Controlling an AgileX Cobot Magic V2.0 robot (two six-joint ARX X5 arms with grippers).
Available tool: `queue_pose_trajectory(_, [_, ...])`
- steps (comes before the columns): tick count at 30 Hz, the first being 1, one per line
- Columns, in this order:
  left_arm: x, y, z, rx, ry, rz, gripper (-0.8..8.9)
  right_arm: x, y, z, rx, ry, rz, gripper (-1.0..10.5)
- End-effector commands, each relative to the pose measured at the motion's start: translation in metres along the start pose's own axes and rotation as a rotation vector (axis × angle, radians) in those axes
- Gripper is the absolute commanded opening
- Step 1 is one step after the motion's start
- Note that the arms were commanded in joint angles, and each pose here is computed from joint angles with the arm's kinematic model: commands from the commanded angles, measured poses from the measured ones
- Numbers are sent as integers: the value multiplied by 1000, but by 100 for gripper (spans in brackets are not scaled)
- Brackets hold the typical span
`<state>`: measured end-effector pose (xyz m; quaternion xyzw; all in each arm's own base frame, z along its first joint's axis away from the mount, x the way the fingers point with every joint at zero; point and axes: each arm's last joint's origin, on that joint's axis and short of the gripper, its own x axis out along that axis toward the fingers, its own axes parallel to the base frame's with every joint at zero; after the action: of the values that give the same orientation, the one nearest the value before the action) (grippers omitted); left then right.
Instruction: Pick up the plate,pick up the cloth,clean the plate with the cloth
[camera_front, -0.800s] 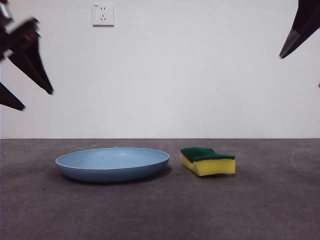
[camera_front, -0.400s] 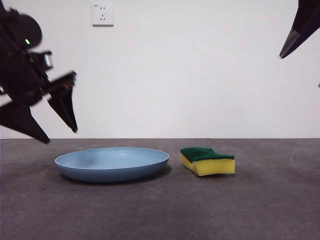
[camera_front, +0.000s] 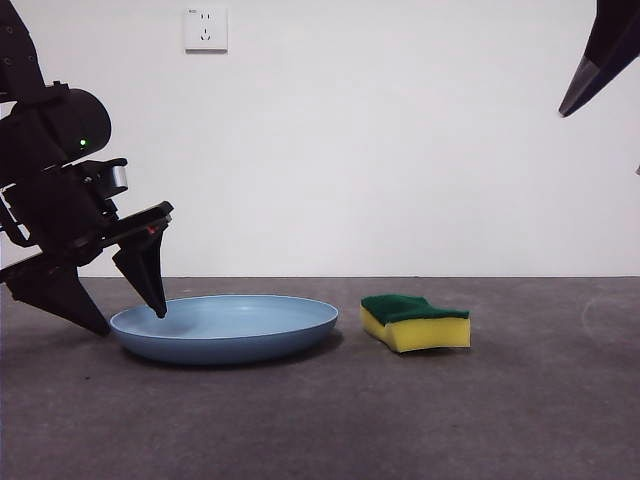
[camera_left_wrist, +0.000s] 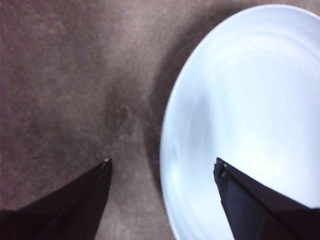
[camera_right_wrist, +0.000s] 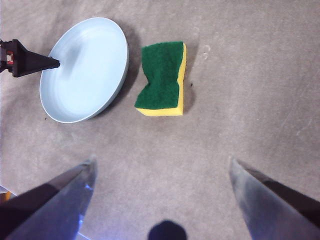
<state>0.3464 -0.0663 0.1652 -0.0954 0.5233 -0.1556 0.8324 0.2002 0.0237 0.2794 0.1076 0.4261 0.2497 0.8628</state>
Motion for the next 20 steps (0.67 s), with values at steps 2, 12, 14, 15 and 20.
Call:
queue_pose_trajectory(2, [4, -4, -1, 11, 4, -5, 249, 0, 0, 1, -4, -5, 1, 440])
queue_pose_trajectory(12, [17, -4, -8, 28, 60, -3, 161, 0, 0, 1, 13, -6, 1, 440])
queue_pose_trajectory(14, [18, -5, -8, 46, 62, -5, 3, 0, 0, 1, 13, -6, 1, 438])
queue_pose_trajectory(15, [18, -5, -8, 55, 63, -5, -9, 0, 1, 2, 11, -9, 1, 437])
queue_pose_trajectory(20, [12, -7, -8, 63, 61, -6, -7, 2, 6, 7, -32, -49, 16, 436])
